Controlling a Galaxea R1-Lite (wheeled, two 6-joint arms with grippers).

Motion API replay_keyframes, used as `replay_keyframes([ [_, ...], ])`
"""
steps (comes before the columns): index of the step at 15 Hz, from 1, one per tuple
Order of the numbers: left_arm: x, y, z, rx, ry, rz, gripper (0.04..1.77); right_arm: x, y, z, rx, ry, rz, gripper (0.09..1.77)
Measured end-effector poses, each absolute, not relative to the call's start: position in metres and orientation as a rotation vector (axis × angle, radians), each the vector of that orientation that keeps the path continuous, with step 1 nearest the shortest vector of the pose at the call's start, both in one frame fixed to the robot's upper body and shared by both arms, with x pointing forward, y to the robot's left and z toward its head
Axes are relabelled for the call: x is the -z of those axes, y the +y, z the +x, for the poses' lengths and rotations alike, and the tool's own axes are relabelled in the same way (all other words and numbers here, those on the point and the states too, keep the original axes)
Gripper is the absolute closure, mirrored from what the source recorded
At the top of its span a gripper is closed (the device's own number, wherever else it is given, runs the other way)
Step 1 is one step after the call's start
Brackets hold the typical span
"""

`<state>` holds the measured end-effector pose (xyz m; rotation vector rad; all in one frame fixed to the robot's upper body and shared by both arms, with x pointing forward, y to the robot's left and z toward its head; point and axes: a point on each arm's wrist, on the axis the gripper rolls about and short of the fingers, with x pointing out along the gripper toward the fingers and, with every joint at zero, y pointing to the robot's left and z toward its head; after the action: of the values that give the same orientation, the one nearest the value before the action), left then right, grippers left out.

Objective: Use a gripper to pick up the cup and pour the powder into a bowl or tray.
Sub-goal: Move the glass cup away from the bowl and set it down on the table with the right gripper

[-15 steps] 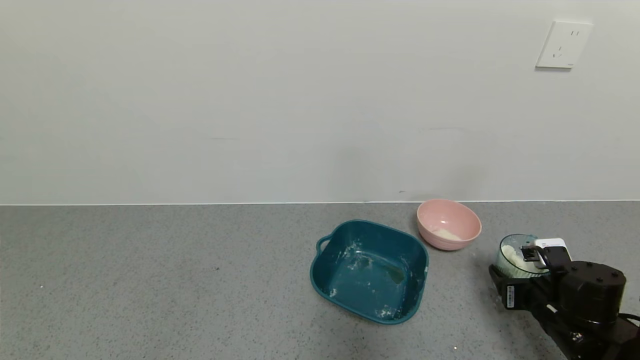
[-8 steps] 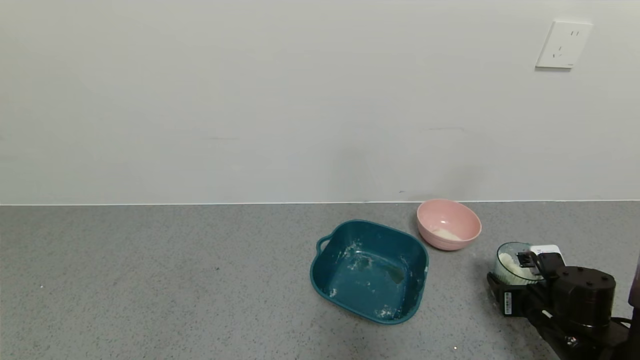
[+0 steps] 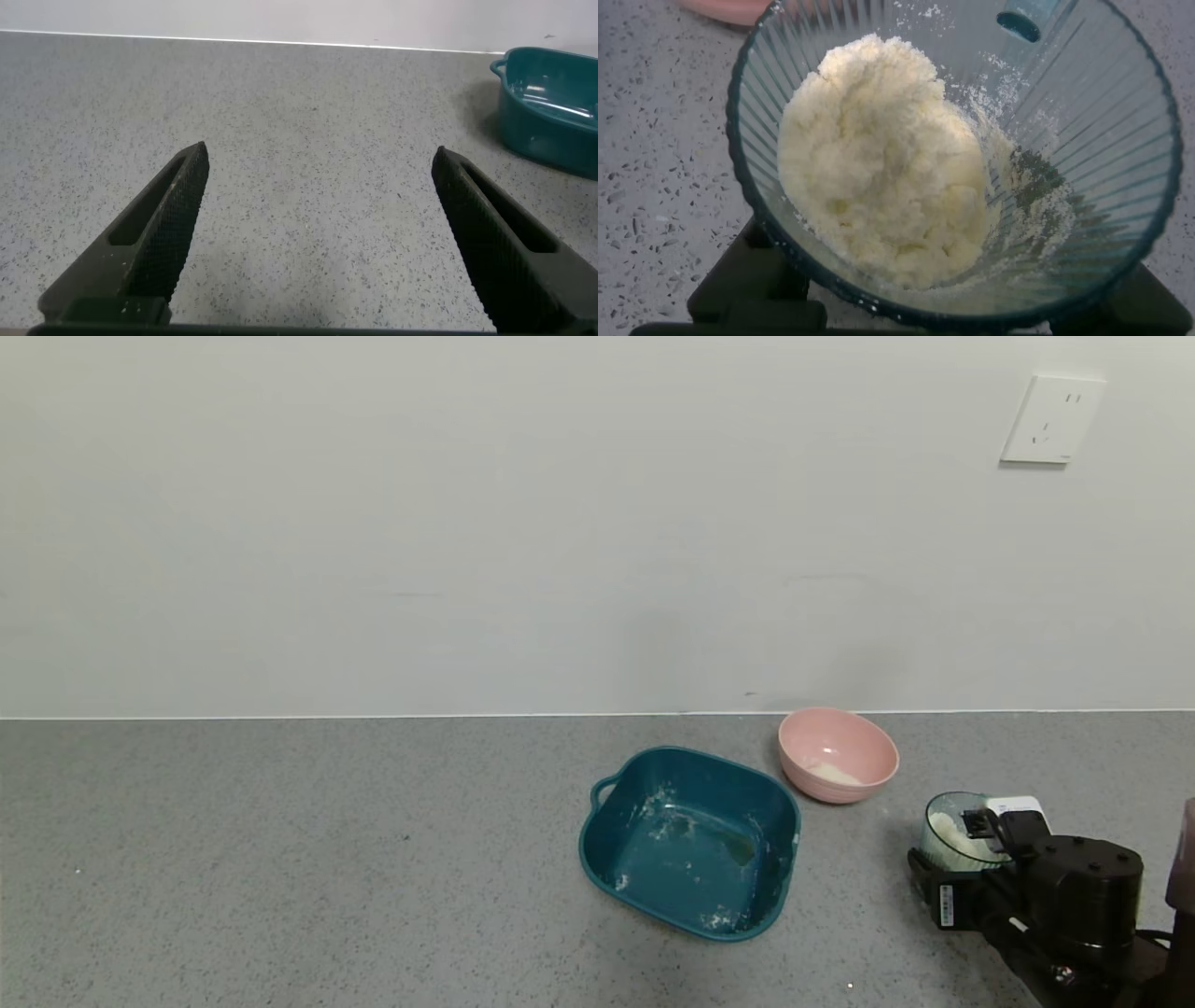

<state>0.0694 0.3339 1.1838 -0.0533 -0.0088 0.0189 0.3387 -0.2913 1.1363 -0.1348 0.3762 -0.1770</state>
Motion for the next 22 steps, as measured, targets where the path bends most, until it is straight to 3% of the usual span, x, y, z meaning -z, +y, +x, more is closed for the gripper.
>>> replay_keyframes([
  [10,-1.184,0.334,0.069,-0.019,-0.008,-0.053,0.09,-1.133,-0.291,0.339,0.178,0.387,-0.139,0.27],
  [22,-1.184,0.334,0.069,-0.019,-0.008,-0.053,0.09,-1.145,-0.293,0.321,0.173,0.382,-0.132,0.18],
])
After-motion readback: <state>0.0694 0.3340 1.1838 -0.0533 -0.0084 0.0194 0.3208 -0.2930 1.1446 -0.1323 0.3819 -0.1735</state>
